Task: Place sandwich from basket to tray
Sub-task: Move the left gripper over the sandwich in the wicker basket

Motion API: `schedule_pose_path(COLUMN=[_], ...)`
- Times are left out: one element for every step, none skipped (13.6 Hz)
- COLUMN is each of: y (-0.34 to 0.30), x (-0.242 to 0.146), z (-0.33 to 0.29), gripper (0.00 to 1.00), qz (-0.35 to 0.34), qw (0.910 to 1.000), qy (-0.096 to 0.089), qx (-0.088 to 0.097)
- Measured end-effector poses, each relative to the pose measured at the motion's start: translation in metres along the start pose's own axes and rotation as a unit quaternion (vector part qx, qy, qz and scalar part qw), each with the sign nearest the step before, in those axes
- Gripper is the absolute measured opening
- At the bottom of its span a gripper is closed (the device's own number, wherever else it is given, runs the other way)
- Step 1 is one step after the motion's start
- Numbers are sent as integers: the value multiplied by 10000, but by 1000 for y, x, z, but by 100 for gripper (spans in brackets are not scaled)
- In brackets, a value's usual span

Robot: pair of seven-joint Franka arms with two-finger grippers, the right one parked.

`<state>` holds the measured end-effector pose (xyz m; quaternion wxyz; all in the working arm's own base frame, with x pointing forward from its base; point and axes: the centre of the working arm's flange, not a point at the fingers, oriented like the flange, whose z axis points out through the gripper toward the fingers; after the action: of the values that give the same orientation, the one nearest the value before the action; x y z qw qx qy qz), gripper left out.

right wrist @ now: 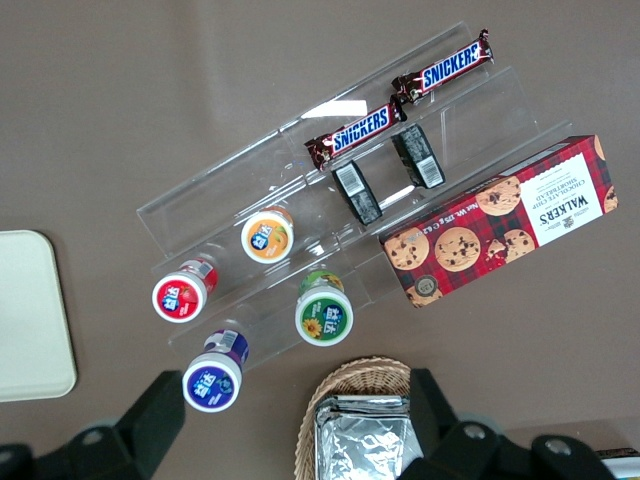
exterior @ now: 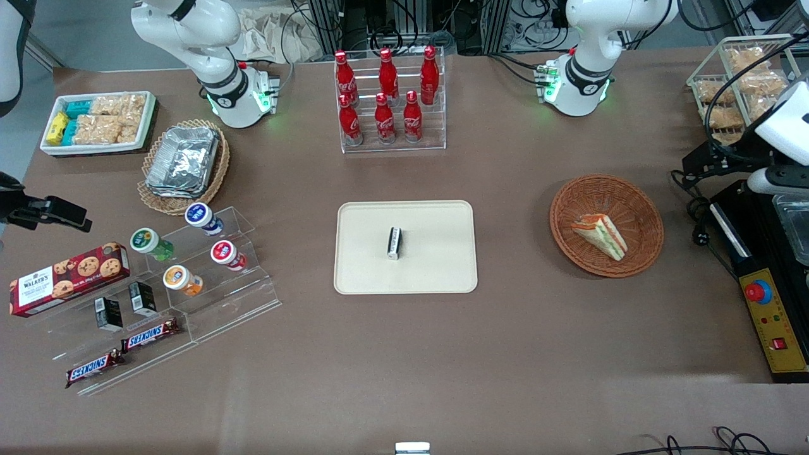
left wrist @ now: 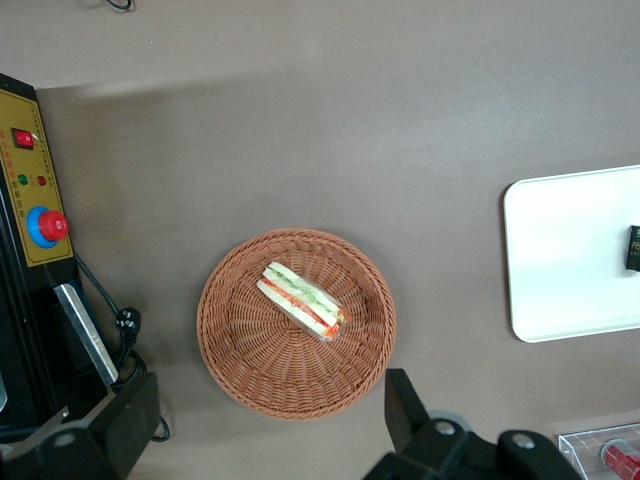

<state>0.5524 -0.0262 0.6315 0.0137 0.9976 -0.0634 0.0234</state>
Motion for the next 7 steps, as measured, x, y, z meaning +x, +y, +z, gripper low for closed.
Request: schedule_pose_path(y=[0, -1, -1, -1, -1, -1, -1], x=[2, 3, 4, 4, 2, -2, -4], z=[2, 5, 7, 10, 14, 24, 35], gripper=[100, 100, 100, 100, 100, 100, 100], qz=[0, -1, -4, -86, -278, -506, -662], qw=[10000, 10000, 10000, 9999, 9992, 9975, 9959], qy=[-17, -40, -63, -123, -284, -497, -609], qx=[-1, -4, -6, -10, -17, -18, -13])
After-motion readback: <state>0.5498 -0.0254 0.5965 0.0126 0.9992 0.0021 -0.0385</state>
